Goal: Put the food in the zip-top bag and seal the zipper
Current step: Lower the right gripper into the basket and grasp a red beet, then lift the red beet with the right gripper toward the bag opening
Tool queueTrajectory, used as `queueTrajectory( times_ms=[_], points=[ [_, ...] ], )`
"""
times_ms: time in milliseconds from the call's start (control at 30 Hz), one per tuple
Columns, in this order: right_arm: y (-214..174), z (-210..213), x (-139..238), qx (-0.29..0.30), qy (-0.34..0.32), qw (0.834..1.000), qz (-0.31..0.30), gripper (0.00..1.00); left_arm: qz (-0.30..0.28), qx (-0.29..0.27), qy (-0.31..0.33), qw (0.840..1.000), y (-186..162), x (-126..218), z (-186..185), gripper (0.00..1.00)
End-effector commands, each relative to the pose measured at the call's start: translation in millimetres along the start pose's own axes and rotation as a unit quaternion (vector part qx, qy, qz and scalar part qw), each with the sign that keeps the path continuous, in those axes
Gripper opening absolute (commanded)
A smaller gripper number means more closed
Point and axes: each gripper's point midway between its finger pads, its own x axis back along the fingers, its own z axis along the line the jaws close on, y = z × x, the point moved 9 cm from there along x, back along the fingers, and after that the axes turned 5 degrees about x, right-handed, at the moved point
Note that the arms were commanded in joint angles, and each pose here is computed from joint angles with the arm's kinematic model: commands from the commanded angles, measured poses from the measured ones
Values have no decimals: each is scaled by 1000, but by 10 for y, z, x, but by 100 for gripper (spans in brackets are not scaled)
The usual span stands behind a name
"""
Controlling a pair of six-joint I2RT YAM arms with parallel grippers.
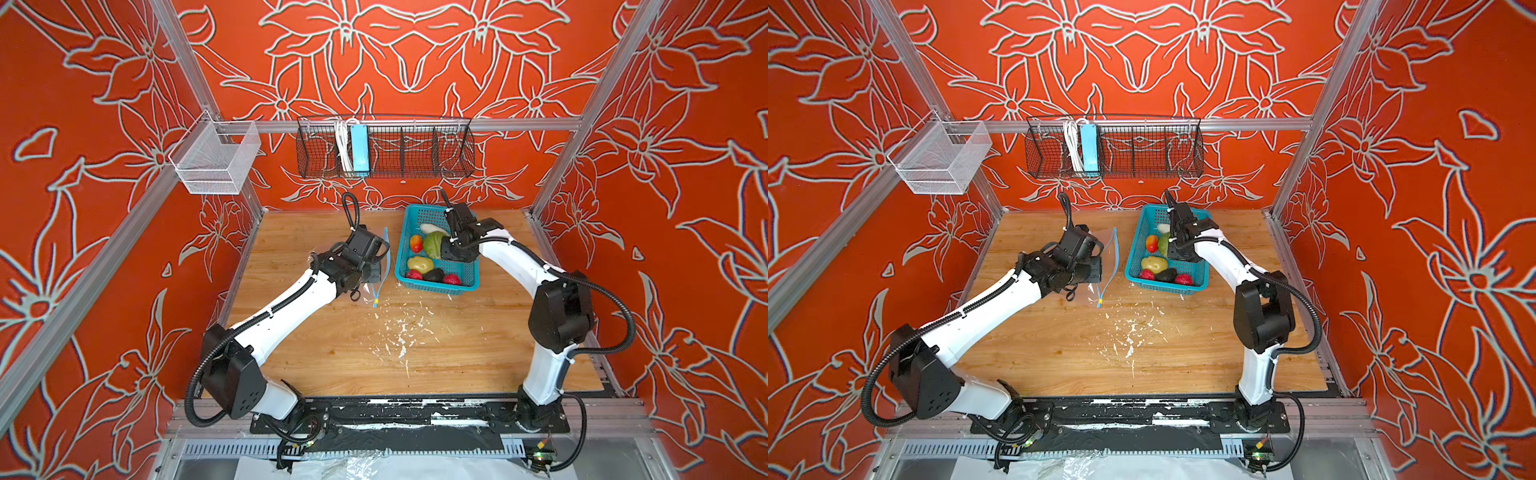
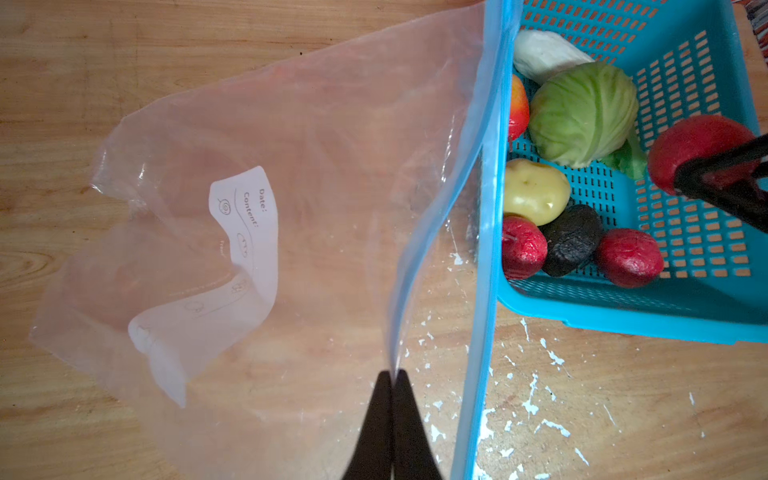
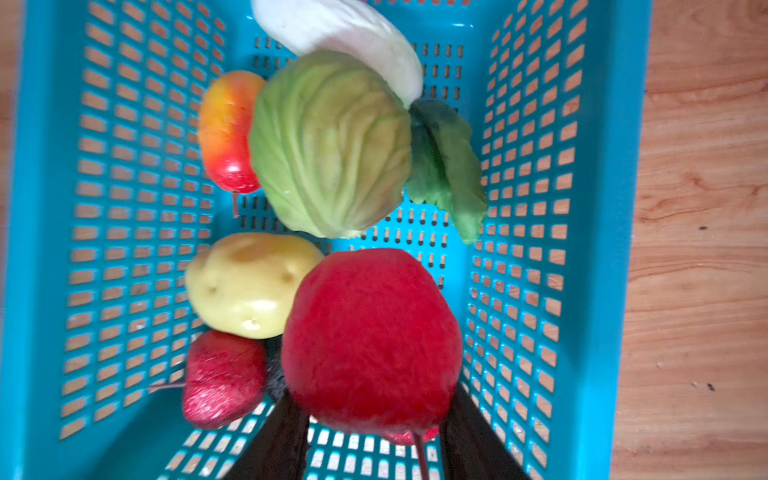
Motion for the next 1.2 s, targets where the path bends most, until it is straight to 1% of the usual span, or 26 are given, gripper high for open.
queueTrajectory(
  times_ms=[0,200,367,567,767,933,1100,1167],
  points=[
    [33,18,164,-23,35,999,-24,42,-10,1,-8,1000,37,66,15,0],
    [12,91,323,-32,88,994,-50,42,-7,0,-8,1000,31,58,14,0],
    [-2,211,473,-39,164,984,-61,41,-3,0,-10,1000,30,54,5,0],
    [-45,352,696,-32,202,976,-81,41,7,1,-14,1000,31,37,-15,0],
    [-144,467,824,-44,254,961,-104,41,10,11,-7,1000,35,52,23,0],
    [-221,607,943,-32,277,954,-111,41,13,17,-18,1000,49,67,24,0],
    [-307,784,994,-21,302,946,-112,41,3,21,-17,1000,84,94,76,0],
    [-343,867,984,-24,320,940,-113,41,2,22,-2,1000,81,91,107,0]
  ],
)
